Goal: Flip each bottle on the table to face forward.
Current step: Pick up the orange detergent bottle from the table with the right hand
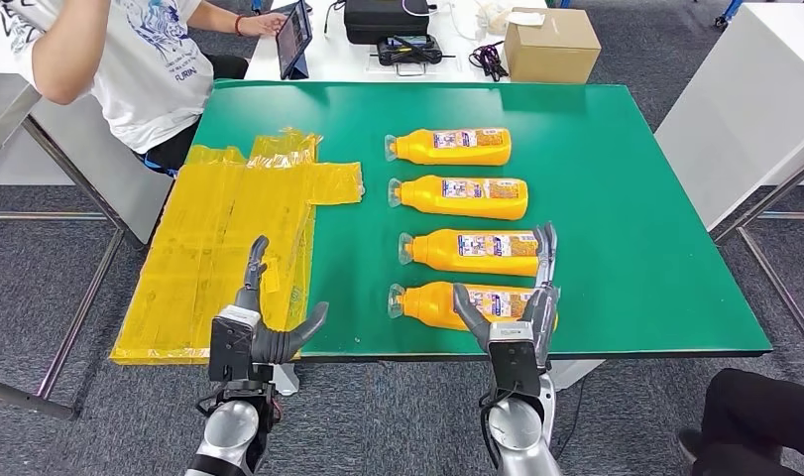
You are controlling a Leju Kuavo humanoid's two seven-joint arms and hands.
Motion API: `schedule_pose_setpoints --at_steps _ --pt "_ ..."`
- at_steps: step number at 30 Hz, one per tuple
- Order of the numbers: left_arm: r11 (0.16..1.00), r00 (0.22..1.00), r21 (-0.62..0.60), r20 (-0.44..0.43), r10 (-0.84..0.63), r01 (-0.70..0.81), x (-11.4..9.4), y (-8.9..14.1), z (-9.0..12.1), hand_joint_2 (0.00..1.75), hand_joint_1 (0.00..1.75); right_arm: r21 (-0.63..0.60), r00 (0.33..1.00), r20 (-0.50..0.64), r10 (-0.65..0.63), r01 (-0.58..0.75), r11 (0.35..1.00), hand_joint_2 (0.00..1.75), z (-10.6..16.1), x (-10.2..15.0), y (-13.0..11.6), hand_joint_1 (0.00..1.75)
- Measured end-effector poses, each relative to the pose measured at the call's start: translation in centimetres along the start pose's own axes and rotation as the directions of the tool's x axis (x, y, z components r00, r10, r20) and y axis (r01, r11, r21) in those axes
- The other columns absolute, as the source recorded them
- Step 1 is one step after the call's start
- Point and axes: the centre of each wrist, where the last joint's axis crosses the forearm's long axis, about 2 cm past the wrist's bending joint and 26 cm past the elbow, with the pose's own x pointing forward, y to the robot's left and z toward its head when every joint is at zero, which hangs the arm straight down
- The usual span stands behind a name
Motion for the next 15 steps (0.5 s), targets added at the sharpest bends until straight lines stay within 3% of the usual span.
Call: schedule_pose_setpoints --at_steps 3,5,7,8,9,12,13,14,15 --pt "1.000 1.000 -0.002 0.002 -0.001 0.001 0.04 0.01 0.00 1.75 0.00 -0.002 1.000 0.000 0.009 -0.009 1.000 1.75 0.03 -0.02 -0.03 0.00" --pt "1.000 1.000 -0.002 0.003 0.000 0.000 0.06 0.02 0.02 1.75 0.41 -0.002 1.000 -0.001 0.011 -0.011 1.000 1.75 0.04 -0.04 -0.06 0.00" --pt "1.000 1.000 -0.003 0.004 0.001 -0.001 0.09 0.03 0.01 1.75 0.41 -0.003 1.000 -0.002 0.013 -0.013 1.000 1.75 0.03 -0.08 -0.10 0.00" --pt "1.000 1.000 -0.004 0.006 0.003 -0.003 0.12 0.04 -0.02 1.75 0.24 -0.005 1.000 -0.003 0.013 -0.013 1.000 1.75 0.03 -0.11 -0.13 0.00" --pt "1.000 1.000 -0.005 0.008 0.007 -0.007 0.16 0.07 -0.05 1.75 0.00 -0.008 1.000 -0.006 0.012 -0.012 1.000 1.75 0.04 -0.15 -0.18 0.24" --pt "1.000 0.999 -0.003 0.013 0.030 -0.030 0.32 0.18 -0.16 1.75 0.00 -0.016 1.000 -0.022 0.007 -0.007 1.000 1.75 0.24 -0.31 -0.28 1.06" --pt "0.999 0.999 -0.002 0.012 0.038 -0.038 0.33 0.21 -0.18 1.75 0.00 -0.016 1.000 -0.026 0.008 -0.008 1.000 1.75 0.35 -0.36 -0.28 1.10" --pt "0.999 0.999 -0.001 0.010 0.043 -0.043 0.33 0.23 -0.20 1.75 0.26 -0.014 1.000 -0.030 0.010 -0.011 1.000 1.75 0.44 -0.41 -0.28 0.88" --pt "0.999 0.999 -0.001 0.009 0.046 -0.046 0.33 0.26 -0.23 1.75 0.65 -0.012 0.999 -0.034 0.012 -0.013 1.000 1.75 0.50 -0.45 -0.28 0.61"
